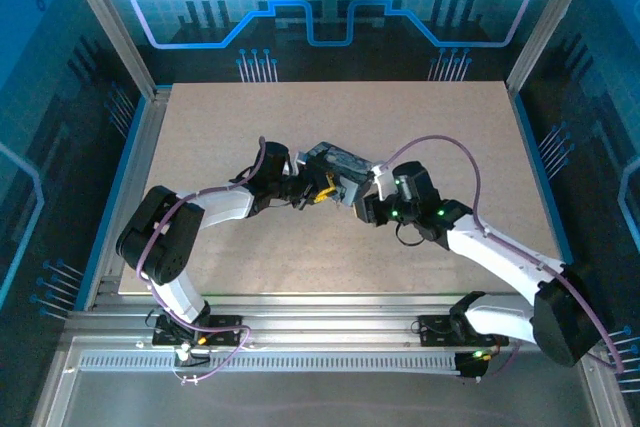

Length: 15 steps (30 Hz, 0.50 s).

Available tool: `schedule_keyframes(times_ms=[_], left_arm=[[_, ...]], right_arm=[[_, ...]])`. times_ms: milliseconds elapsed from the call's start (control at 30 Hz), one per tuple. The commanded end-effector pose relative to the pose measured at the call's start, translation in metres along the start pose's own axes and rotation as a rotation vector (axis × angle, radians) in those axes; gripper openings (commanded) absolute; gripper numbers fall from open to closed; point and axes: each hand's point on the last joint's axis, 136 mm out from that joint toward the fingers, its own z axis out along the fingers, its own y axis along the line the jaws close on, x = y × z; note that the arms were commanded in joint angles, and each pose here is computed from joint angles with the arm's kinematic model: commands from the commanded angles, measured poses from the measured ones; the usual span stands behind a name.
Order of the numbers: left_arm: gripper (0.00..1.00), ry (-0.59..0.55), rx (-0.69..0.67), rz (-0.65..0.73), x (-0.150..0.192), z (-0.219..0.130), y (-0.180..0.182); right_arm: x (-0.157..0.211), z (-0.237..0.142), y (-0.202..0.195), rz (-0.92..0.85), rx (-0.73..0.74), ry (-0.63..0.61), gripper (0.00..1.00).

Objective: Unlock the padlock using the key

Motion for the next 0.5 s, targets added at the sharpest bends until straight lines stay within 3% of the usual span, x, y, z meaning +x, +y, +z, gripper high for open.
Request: schedule_keyframes(times_ms=[0,167,467], left_arm=[[0.00,0.032,0.042,0.027,0.004,-0.003,-0.019],[0.00,0.026,0.069,0.002,0.002,0.000,-0.019],[0.00,0.022,0.087,-0.002,0.001,0.001,-0.021]], right_arm=[[-0.026,0.004,0.006,0.282,-0.149,-0.056,0.28],[-0.029,0.030,0.022,0.611,-0.300,-0.035,0.29],[-0.021,0.046,0.027,0.713,-0.247,-0.004,0.31]])
